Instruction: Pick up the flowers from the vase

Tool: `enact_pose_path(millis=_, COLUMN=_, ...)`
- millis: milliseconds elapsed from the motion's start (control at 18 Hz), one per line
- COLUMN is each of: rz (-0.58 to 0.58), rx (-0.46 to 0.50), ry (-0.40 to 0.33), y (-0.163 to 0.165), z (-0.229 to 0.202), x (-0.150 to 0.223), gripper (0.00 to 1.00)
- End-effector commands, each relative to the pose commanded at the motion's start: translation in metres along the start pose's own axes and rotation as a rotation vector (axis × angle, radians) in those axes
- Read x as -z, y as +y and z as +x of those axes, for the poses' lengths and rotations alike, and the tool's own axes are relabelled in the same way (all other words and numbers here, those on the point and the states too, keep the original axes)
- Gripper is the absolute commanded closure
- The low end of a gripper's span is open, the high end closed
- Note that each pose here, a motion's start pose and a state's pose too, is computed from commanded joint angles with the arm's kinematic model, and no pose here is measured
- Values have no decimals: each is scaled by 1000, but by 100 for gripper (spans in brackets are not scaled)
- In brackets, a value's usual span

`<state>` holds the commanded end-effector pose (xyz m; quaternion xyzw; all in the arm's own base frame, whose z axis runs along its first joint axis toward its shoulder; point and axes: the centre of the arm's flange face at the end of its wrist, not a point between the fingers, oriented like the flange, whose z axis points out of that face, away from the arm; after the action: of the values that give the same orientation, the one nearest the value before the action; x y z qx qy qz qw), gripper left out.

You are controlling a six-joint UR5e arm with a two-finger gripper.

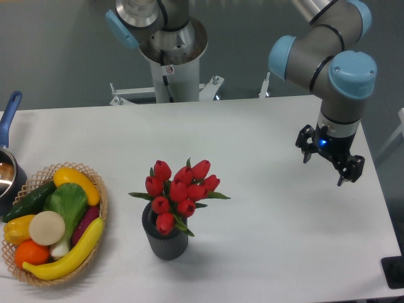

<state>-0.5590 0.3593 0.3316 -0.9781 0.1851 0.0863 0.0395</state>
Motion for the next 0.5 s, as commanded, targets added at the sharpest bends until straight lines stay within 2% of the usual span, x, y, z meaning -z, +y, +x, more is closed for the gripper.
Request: enact_pose_path(millis=500, rz=16, rx=-1, ry=3, y=-4, z=2, x=0, gripper=0)
